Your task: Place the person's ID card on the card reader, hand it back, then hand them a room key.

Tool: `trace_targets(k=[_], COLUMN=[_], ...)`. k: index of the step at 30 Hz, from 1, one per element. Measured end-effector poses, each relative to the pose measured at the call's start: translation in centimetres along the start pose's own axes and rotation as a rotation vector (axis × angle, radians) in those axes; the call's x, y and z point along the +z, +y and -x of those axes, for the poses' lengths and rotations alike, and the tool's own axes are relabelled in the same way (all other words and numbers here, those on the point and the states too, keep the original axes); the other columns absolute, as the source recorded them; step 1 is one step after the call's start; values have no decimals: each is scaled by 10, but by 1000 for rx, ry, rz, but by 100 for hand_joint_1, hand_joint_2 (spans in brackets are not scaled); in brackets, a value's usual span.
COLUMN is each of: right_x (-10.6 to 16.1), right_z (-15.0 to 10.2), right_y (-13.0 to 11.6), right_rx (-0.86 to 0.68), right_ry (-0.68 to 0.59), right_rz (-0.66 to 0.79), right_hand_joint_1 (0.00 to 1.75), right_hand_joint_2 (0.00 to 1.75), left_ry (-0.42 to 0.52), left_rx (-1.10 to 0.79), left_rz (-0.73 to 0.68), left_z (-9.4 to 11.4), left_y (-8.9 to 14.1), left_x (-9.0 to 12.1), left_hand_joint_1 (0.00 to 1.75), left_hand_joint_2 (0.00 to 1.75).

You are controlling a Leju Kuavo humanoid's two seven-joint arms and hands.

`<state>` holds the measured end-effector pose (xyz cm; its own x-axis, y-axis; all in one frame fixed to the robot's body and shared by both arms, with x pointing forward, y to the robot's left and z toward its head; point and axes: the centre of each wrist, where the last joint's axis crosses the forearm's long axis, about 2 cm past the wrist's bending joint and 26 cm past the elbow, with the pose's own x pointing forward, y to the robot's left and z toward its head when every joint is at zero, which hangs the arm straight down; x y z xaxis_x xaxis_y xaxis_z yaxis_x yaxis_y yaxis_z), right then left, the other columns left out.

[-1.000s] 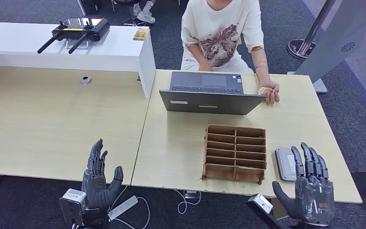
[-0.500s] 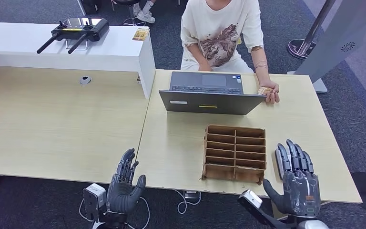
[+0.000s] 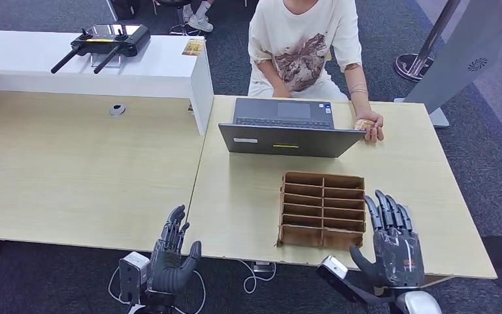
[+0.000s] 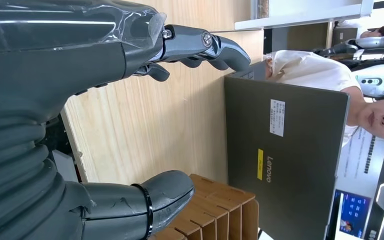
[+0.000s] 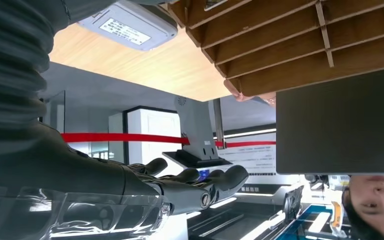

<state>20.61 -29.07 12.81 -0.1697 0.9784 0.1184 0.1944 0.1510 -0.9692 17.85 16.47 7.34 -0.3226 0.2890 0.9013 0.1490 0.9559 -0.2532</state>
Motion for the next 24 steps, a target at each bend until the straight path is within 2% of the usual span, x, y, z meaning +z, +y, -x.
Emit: trace_targets(k=[17, 24], right_x=[3, 0], right_z=[1, 3], right_y=[14, 19], right_rx=[9, 17], right_ry=[34, 26], right_rz=[-100, -125], right_hand_joint_1=[0, 0], right_hand_joint_2=[175, 175], left_ry=[-19, -38], left_rx=[-59, -138], left_rz=[18, 14], left_z=[0, -1], left_y=[1, 2], left_x=[-2, -2], left_hand_joint_1=[0, 0], left_hand_joint_2=[175, 175])
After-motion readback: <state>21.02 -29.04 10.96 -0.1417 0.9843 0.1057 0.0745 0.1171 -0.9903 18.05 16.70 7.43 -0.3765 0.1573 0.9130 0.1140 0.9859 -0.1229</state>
